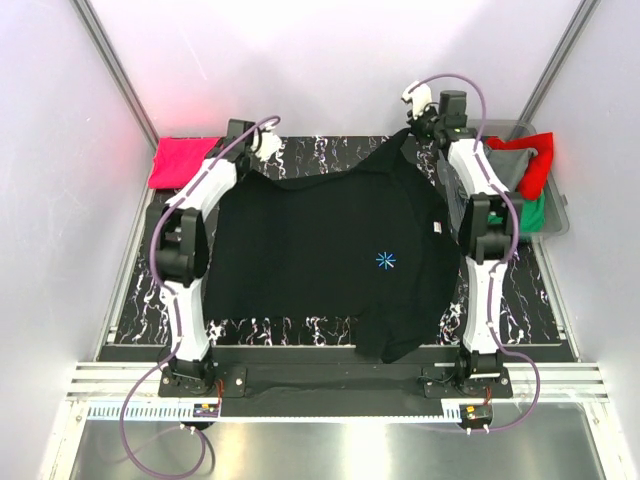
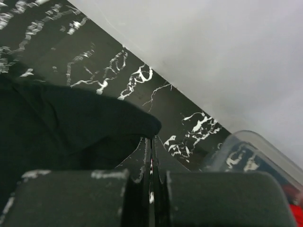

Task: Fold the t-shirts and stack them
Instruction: Flatten the tshirt out

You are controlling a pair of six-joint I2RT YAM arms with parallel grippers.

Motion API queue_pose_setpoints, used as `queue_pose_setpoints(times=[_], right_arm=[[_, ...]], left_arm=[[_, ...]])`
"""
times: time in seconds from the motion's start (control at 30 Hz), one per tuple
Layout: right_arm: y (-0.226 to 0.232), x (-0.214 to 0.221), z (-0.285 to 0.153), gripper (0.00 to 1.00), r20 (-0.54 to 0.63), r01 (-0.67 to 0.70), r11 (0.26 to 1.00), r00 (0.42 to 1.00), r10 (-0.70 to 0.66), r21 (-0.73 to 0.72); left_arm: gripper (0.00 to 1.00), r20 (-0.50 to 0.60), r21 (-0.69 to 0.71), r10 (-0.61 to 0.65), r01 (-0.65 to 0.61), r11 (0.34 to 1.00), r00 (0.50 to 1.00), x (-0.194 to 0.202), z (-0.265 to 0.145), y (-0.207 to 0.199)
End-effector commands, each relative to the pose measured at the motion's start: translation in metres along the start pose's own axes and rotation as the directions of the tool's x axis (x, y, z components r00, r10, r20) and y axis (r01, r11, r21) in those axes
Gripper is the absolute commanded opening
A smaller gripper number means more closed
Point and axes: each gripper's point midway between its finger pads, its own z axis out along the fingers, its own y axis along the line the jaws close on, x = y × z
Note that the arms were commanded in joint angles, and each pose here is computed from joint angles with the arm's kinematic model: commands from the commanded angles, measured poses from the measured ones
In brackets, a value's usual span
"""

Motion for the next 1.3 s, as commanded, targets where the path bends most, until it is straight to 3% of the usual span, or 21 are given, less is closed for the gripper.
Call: queue_pose_setpoints(times=[0.0,0.5,0.67,0.9,1.1,1.27], right_arm=[[-0.033,-0.046,0.004,0.0,0.104,0.025,0.993,0.994,-0.037,0.116],[-0.07,-0.06,0.027,0.0,0.186,-0.048,0.963,0.983,-0.001,0.264],[-0.072,-0.054,0.028,0.0,0.172,-0.056,0.958,0.985,0.007,0.282],[-0.073,-0.06,0.024,0.0,0.187,-0.072,0.955,0.982,0.018,0.287],[-0.073,-0.061,0.024,0.0,0.192,-0.072,0.957,0.981,0.017,0.283],[-0.06,-0.06,0.026,0.0,0.179,-0.079,0.967,0.983,0.035,0.242]], left_arm=[[0.0,0.131,-0.147,-0.017,0.036,0.988,0.991,-0.046,0.0,0.053],[0.0,0.214,-0.407,-0.011,0.099,0.908,0.977,-0.077,0.051,0.118],[0.0,0.205,-0.427,0.001,0.088,0.9,0.979,-0.076,0.05,0.12],[0.0,0.209,-0.544,-0.015,0.129,0.829,0.978,-0.069,0.021,0.152],[0.0,0.148,-0.534,-0.029,0.105,0.839,0.988,-0.047,0.02,0.153],[0.0,0.101,-0.429,0.011,0.034,0.903,0.995,-0.038,0.035,0.115]])
